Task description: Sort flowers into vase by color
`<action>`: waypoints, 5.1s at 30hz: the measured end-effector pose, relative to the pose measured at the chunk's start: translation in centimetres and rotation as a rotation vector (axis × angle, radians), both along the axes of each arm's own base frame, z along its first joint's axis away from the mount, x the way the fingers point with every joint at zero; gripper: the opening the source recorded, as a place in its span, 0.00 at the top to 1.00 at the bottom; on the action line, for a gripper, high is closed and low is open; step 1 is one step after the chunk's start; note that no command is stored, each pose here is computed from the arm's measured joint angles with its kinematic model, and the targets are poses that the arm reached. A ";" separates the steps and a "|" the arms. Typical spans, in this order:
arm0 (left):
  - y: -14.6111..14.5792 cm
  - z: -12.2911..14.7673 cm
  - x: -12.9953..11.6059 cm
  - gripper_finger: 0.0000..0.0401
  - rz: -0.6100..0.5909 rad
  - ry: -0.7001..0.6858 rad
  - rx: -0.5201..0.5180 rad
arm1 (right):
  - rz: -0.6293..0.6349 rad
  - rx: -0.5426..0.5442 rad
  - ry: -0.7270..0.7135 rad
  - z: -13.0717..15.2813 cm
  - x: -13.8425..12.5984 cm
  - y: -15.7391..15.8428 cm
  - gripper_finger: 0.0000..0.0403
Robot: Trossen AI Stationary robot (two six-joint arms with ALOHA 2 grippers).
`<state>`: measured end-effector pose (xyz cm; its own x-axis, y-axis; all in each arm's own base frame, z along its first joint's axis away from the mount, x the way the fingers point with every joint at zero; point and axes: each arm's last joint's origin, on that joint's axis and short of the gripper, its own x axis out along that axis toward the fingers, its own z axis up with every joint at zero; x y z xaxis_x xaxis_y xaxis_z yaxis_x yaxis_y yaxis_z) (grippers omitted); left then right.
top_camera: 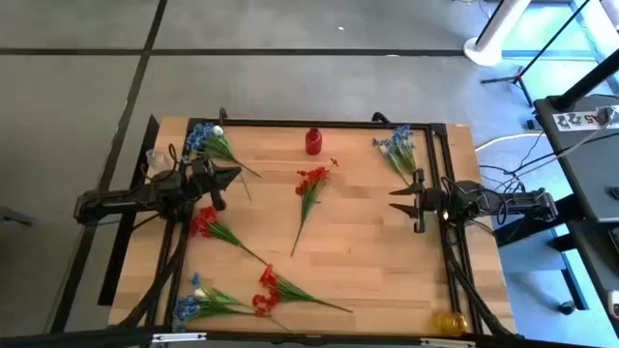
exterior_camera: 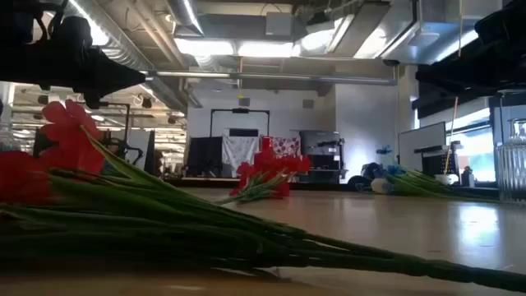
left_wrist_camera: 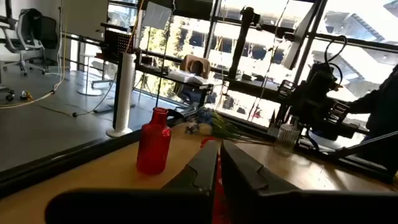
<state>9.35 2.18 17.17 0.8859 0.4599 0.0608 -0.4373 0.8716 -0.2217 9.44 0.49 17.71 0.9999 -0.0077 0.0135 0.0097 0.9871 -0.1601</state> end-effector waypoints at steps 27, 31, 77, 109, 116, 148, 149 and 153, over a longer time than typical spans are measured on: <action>0.0 0.0 0.0 0.95 0.000 0.000 0.000 | 0.000 0.000 0.000 0.0 0.0 0.0 0.63; 0.0 0.0 0.0 0.95 0.000 0.000 0.000 | 0.000 0.000 0.000 0.0 0.0 0.0 0.63; 0.0 0.0 0.0 0.95 0.000 0.000 0.000 | -0.189 0.376 -0.029 7.3 2.4 -0.3 0.63; 0.0 0.0 0.0 0.95 0.000 0.000 0.000 | -0.788 1.332 0.541 -2.5 31.1 -1.7 0.30; 0.0 0.0 0.0 0.95 0.000 0.000 0.000 | -0.899 1.274 0.545 -4.2 32.6 -2.2 0.37; 0.0 0.0 0.0 0.95 0.000 0.000 0.000 | -0.594 0.538 -0.089 16.6 30.4 -10.8 0.96; 0.0 0.0 0.0 0.95 0.000 0.000 0.000 | -0.607 0.487 -0.113 17.2 29.9 -12.0 0.97; 0.0 0.0 0.0 0.95 0.000 0.000 0.000 | -0.594 0.302 -0.188 18.3 28.6 -16.1 0.98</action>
